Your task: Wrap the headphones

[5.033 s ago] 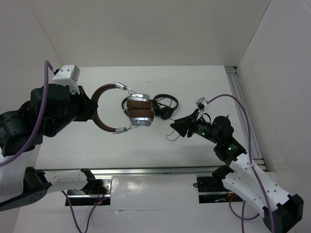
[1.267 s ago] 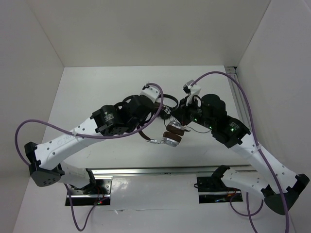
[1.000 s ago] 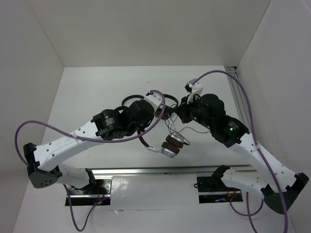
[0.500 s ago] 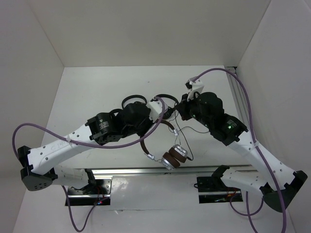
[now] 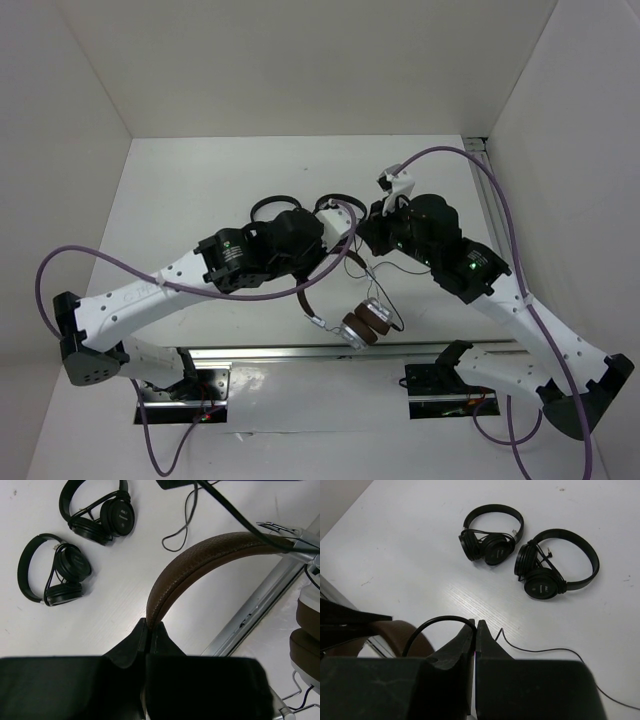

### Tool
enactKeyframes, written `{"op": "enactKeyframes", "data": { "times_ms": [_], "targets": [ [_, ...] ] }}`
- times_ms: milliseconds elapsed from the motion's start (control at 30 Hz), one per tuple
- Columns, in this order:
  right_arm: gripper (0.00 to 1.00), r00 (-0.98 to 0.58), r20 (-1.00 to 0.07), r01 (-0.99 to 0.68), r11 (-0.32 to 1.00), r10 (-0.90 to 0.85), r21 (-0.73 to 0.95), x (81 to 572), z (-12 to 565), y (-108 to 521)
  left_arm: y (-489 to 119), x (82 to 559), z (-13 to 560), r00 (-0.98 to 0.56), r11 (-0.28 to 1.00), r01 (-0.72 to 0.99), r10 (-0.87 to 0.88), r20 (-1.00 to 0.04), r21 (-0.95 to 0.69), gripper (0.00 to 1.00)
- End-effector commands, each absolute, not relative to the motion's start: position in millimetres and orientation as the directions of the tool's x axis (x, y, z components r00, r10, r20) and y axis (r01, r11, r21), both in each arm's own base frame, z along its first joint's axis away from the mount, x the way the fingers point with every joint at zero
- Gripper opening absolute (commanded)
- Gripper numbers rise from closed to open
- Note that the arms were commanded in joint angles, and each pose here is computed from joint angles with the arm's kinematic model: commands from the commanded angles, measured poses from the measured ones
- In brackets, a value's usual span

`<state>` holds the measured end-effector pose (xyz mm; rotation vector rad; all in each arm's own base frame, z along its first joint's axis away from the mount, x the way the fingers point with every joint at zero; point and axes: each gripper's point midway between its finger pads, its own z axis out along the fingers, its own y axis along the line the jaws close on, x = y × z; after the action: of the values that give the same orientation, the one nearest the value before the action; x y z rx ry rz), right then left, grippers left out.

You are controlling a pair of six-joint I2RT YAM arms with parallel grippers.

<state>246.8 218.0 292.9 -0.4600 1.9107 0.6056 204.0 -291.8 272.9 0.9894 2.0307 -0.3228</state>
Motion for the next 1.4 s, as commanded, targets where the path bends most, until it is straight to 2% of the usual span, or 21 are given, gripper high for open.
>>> {"op": "enactKeyframes", "data": {
  "times_ms": [0,667,933,1367],
  "targets": [
    [0.0,-0.37,-0.929,-0.606,0.764,-0.024,0.222,240,301,227,-304,220,301,-0.312,0.702,0.701,0.46,-0.831,0.125,0.0],
    [0.0,-0.387,-0.919,-0.544,0.824,-0.077,0.16,253,279,215,-300,206,336,-0.235,0.658,0.749,0.373,-0.897,0.077,0.0],
    [0.0,-0.367,-0.928,-0.623,0.756,-0.06,0.198,242,286,230,-299,198,373,-0.185,0.643,0.765,0.256,-0.949,0.024,0.0],
    [0.02,-0.351,-0.936,-0.662,0.71,-0.011,0.24,235,294,239,-268,216,383,-0.208,0.793,0.609,0.146,-0.967,-0.011,0.0]
  ]
}}
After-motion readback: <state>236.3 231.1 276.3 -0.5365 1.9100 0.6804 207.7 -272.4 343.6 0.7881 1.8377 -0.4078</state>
